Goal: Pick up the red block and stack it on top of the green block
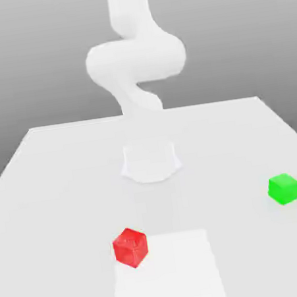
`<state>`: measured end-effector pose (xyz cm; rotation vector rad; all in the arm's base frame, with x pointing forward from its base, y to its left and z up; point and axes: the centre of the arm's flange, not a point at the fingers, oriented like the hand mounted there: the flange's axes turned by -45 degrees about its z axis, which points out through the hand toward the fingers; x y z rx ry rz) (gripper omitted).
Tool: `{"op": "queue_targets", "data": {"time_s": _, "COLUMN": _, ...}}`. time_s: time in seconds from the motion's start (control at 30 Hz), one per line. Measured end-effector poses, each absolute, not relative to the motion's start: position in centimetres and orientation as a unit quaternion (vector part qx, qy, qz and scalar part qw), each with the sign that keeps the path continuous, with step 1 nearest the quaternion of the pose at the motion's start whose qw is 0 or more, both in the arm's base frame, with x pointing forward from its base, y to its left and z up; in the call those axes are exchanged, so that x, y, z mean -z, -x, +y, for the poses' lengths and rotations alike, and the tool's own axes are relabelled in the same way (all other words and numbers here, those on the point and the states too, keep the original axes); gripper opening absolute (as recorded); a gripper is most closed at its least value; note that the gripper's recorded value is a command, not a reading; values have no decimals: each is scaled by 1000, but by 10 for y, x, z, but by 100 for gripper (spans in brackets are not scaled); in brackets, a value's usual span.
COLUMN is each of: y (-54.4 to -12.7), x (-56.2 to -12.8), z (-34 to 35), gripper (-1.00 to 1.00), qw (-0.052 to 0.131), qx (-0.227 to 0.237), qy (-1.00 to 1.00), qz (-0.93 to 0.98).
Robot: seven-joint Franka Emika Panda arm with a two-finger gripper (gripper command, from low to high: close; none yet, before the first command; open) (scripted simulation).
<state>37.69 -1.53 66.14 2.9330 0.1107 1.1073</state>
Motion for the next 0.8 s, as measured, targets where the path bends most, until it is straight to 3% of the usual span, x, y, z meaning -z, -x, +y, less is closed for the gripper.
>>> {"op": "queue_targets", "data": {"time_s": 0.17, "y": -421, "x": -546, "z": -37, "gripper": 0, "qw": 10, "qx": -271, "qy": -953, "qz": 132}}
{"op": "queue_targets", "data": {"time_s": 0.33, "y": -433, "x": -433, "z": -47, "gripper": 0, "qw": 13, "qx": -191, "qy": -954, "qz": 229}}
{"op": "queue_targets", "data": {"time_s": 0.63, "y": -385, "x": -255, "z": -59, "gripper": 0, "qw": 6, "qx": -46, "qy": -914, "qz": 403}}
{"op": "queue_targets", "data": {"time_s": 0.7, "y": -365, "x": -224, "z": -63, "gripper": 0, "qw": 3, "qx": -15, "qy": -899, "qz": 439}}
{"op": "queue_targets", "data": {"time_s": 0.8, "y": -359, "x": -202, "z": -65, "gripper": 0, "qw": 2, "qx": -3, "qy": -890, "qz": 455}}
